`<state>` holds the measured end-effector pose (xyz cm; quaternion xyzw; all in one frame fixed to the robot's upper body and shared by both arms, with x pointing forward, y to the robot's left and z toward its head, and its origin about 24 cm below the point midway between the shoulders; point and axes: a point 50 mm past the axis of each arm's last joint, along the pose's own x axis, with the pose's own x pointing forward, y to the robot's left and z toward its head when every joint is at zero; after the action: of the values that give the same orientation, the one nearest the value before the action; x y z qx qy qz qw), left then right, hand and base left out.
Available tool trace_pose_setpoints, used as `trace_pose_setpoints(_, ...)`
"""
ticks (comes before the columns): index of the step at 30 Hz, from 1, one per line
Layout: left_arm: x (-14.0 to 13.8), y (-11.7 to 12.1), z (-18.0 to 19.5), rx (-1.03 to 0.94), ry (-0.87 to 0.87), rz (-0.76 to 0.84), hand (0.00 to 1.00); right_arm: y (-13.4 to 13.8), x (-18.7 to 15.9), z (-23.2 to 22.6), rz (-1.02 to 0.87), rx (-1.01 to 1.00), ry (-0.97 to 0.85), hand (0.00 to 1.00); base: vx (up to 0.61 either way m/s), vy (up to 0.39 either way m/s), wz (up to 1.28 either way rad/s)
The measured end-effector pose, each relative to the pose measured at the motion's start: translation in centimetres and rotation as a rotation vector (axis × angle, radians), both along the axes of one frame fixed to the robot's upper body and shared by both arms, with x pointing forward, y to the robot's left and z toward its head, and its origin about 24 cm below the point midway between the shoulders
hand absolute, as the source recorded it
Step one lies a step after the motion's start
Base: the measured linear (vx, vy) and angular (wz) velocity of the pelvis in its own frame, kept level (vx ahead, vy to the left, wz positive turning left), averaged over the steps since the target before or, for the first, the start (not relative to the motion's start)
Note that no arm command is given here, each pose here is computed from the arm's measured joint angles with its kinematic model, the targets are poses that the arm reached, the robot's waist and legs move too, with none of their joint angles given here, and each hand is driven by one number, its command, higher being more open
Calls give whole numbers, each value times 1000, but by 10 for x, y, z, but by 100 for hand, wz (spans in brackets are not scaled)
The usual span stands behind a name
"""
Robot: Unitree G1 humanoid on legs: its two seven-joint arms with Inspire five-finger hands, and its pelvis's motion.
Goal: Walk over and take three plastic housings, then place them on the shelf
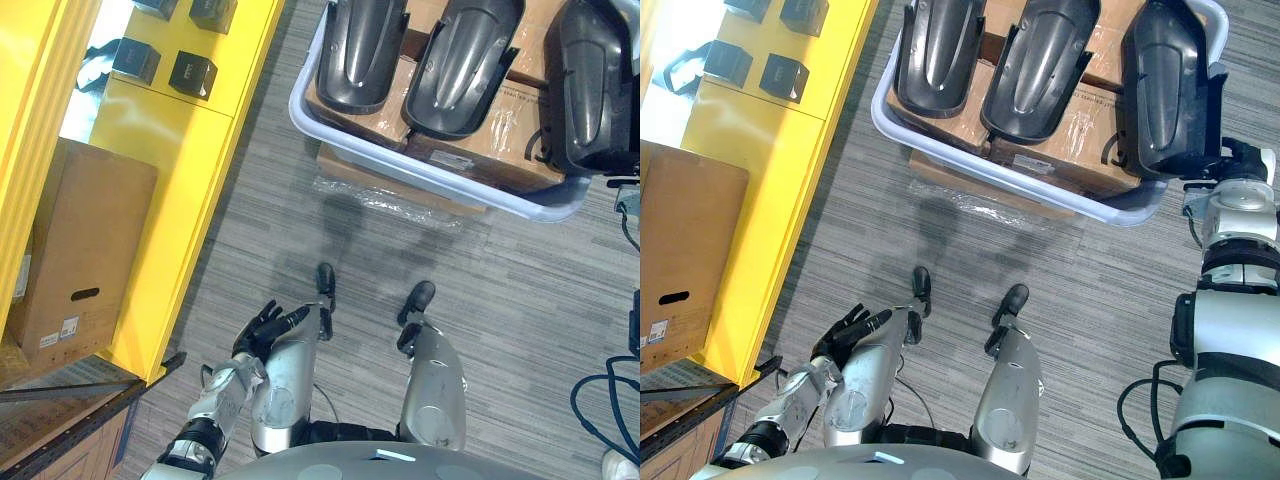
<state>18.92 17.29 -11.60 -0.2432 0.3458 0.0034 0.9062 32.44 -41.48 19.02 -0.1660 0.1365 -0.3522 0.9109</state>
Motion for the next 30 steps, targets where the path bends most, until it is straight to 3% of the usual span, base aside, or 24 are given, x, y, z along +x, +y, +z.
trace_pose_setpoints(12,-26,15,-10,17,57,28,100,-7,-15,-35,-53,69,35,0,33,-14,7)
trace_pose_setpoints(21,-30,20,-2,87,-17,-22,100,34,-5,-51,16,-136,-33,0,88,-18,-8)
trace_pose_setpoints(30,29,-8,59,-139,-326,3,100,88,-17,-74,158,-355,-105,0,58,8,-9)
